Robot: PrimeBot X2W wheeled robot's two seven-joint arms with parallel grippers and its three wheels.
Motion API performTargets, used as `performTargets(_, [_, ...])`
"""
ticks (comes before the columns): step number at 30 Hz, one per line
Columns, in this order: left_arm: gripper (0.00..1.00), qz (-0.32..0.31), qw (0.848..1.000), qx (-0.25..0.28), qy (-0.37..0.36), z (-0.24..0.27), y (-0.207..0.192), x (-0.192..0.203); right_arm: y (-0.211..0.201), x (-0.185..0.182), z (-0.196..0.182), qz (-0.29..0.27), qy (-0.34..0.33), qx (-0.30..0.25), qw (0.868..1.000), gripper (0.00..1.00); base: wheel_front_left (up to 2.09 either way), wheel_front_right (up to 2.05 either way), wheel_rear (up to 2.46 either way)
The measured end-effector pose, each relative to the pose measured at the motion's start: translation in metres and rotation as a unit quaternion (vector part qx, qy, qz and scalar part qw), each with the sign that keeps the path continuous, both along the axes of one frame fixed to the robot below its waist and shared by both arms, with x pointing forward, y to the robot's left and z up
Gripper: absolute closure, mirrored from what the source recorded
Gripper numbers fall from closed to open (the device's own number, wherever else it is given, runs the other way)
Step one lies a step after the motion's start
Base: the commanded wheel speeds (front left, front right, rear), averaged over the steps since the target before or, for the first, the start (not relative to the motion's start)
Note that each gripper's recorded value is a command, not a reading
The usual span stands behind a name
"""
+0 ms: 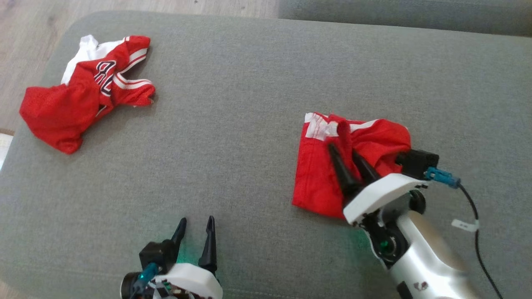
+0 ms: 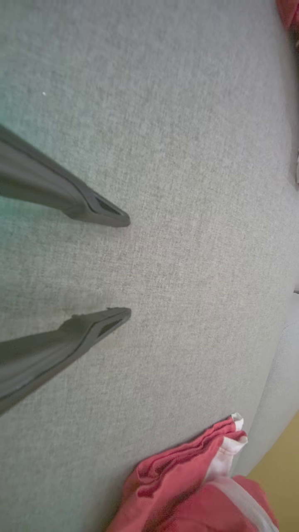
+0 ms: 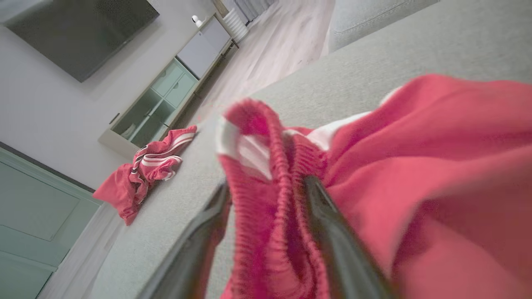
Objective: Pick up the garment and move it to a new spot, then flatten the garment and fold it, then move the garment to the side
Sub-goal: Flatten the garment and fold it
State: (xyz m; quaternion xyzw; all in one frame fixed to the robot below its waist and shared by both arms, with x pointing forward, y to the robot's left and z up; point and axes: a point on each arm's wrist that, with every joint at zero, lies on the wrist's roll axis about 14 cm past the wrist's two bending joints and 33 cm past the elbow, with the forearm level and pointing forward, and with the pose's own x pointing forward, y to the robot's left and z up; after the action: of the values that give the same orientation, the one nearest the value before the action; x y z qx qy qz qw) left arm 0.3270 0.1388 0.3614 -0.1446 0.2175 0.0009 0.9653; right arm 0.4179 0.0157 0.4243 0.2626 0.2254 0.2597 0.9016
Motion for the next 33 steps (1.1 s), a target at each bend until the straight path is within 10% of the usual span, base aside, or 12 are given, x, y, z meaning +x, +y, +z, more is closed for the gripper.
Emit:
performTargets(9, [0.0,0.01,0.999,0.008,-0.034,0.017,0.005,0.02,-0.028,0.015,0.029,-0.07,-0.092,0.012,0.993,0.0,0.0,0.0,0.0])
performTargets(19, [0.0,-0.034,0.991,0.05,-0.118,0.061,-0.011,0.052,-0.145,0.012,0.032,-0.198,-0.159,-0.125,0.959,0.0,0.0,0.0,0.0])
performTargets(33, [0.0,-0.054,0.989,0.069,-0.118,0.058,-0.019,0.022,-0.167,-0.041,0.012,-0.214,-0.137,-0.166,0.953,0.0,0.0,0.0,0.0])
